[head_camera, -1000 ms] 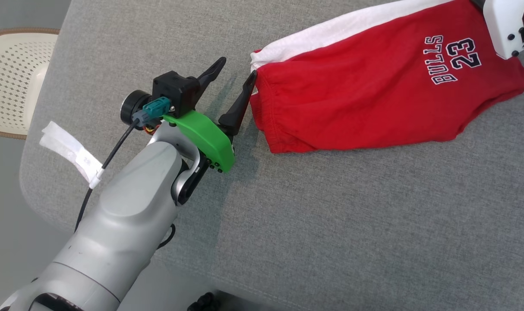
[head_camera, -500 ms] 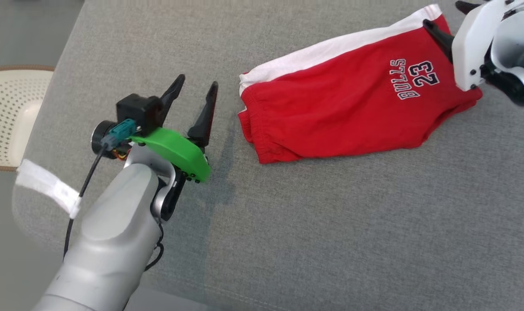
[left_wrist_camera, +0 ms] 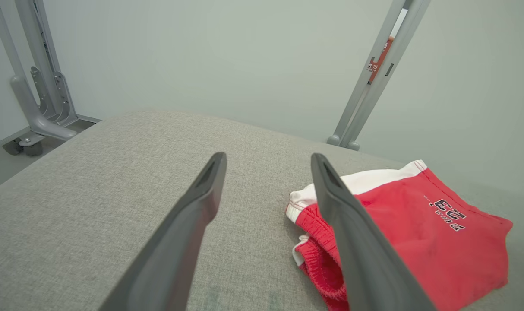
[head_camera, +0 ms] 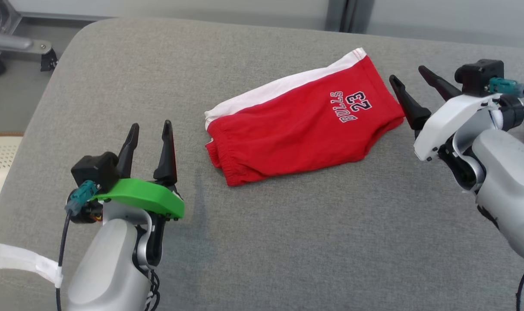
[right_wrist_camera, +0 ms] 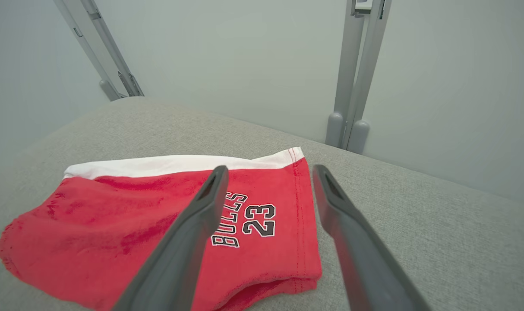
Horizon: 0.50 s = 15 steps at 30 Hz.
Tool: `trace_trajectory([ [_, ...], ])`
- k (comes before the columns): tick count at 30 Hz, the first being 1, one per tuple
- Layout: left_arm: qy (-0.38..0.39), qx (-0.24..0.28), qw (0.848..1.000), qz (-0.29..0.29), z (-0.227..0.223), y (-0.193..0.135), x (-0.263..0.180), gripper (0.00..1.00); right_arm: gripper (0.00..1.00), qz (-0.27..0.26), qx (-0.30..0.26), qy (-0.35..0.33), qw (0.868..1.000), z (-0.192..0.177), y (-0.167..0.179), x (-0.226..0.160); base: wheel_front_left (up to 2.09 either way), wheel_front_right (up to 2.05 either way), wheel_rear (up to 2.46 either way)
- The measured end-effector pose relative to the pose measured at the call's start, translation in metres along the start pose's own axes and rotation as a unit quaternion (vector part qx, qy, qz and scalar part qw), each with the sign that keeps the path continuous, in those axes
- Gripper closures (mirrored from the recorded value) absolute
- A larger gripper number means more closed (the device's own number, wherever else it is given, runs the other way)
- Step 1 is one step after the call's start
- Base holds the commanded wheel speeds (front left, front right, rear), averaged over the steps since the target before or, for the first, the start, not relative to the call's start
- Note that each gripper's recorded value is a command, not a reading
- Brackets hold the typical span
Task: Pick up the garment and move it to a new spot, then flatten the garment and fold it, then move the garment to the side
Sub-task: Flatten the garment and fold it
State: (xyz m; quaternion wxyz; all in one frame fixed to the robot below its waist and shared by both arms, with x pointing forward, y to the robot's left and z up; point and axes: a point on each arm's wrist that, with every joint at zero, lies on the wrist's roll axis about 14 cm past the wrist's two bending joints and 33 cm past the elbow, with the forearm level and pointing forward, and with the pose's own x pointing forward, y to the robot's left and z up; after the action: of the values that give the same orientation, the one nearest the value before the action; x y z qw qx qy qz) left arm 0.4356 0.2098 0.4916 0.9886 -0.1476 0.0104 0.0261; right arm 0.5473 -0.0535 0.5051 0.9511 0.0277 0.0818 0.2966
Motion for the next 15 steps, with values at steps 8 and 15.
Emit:
trace_trajectory([
  [8, -0.018, -0.004, 0.999, -0.038, 0.000, -0.028, -0.016, 0.00, 0.00, -0.062, 0.038, -0.091, 0.993, 0.023, -0.012, -0.050, 0.00, 0.00, 0.00],
  [15, -0.008, 0.033, 0.996, -0.078, -0.014, -0.047, -0.034, 0.00, 0.00, -0.122, 0.050, -0.155, 0.979, 0.021, -0.011, -0.109, 0.00, 0.00, 0.00],
])
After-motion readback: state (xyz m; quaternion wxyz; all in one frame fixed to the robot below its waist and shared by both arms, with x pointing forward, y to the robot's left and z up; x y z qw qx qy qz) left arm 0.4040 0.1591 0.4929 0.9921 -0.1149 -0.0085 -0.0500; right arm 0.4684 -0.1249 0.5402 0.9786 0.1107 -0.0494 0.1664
